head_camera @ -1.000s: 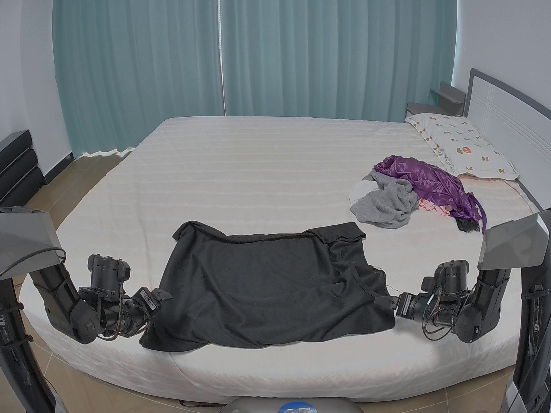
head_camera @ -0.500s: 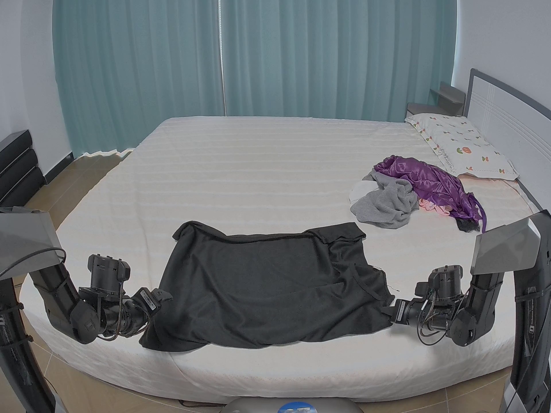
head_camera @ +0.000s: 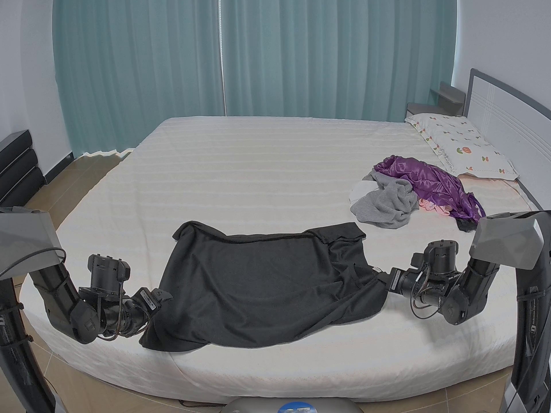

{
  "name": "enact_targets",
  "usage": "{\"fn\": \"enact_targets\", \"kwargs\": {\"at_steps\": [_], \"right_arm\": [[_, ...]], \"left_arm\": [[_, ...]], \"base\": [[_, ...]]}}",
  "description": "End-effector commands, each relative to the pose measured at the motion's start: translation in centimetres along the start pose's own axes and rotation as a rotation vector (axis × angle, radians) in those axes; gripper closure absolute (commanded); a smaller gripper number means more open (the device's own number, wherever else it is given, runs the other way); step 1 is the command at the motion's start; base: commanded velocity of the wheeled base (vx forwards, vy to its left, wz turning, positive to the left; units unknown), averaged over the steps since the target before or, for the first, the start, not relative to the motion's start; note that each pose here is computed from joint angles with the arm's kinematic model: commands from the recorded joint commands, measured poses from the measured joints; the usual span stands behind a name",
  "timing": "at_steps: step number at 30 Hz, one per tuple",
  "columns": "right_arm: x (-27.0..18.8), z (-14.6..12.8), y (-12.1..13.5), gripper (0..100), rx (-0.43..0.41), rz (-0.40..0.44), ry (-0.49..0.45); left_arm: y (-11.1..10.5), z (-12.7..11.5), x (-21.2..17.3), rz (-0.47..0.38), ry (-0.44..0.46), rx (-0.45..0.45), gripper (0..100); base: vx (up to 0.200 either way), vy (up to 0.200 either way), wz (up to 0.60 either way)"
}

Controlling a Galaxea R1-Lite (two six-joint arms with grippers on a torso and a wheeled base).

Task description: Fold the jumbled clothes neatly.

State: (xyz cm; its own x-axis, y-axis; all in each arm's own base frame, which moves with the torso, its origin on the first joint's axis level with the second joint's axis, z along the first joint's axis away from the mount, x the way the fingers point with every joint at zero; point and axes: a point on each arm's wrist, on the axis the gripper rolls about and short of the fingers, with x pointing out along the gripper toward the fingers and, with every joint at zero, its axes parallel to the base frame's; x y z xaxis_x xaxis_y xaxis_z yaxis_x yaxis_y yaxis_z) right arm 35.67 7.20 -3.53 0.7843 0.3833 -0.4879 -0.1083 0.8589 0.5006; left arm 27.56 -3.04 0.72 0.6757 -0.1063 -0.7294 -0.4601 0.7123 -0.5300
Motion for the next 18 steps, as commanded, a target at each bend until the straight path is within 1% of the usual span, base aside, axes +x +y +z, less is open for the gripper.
{"fn": "enact_targets", "kwargs": {"at_steps": [1, 5, 8, 15, 17, 18], "right_arm": [[1.9, 2.9, 1.4, 100, 0.011, 0.0, -0.083], [3.0, 3.9, 1.9, 100, 0.023, -0.013, -0.109], [4.8, 4.6, 2.4, 100, 0.037, -0.034, -0.152], [8.1, 3.9, 2.7, 100, 0.036, -0.07, -0.21], [8.3, 3.9, 2.7, 100, 0.036, -0.074, -0.218], [9.1, 3.9, 2.7, 100, 0.036, -0.085, -0.243]], "left_arm": [[0.0, 0.0, 0.0, -0.001, 0.0, 0.0, 0], [0.0, 0.0, 0.0, -0.001, 0.0, 0.0, 0], [0.0, 0.0, 0.0, -0.003, 0.0, 0.0, 0], [0.0, 0.0, 0.0, -0.002, 0.001, 0.0, 0], [0.0, 0.0, 0.0, -0.002, 0.001, 0.0, 0], [0.0, 0.0, 0.0, -0.001, 0.0, 0.0, 0]], "base": [[0.0, 0.0, 0.0], [0.0, 0.0, 0.0], [0.0, 0.0, 0.0], [0.0, 0.0, 0.0], [0.0, 0.0, 0.0], [0.0, 0.0, 0.0]]}}
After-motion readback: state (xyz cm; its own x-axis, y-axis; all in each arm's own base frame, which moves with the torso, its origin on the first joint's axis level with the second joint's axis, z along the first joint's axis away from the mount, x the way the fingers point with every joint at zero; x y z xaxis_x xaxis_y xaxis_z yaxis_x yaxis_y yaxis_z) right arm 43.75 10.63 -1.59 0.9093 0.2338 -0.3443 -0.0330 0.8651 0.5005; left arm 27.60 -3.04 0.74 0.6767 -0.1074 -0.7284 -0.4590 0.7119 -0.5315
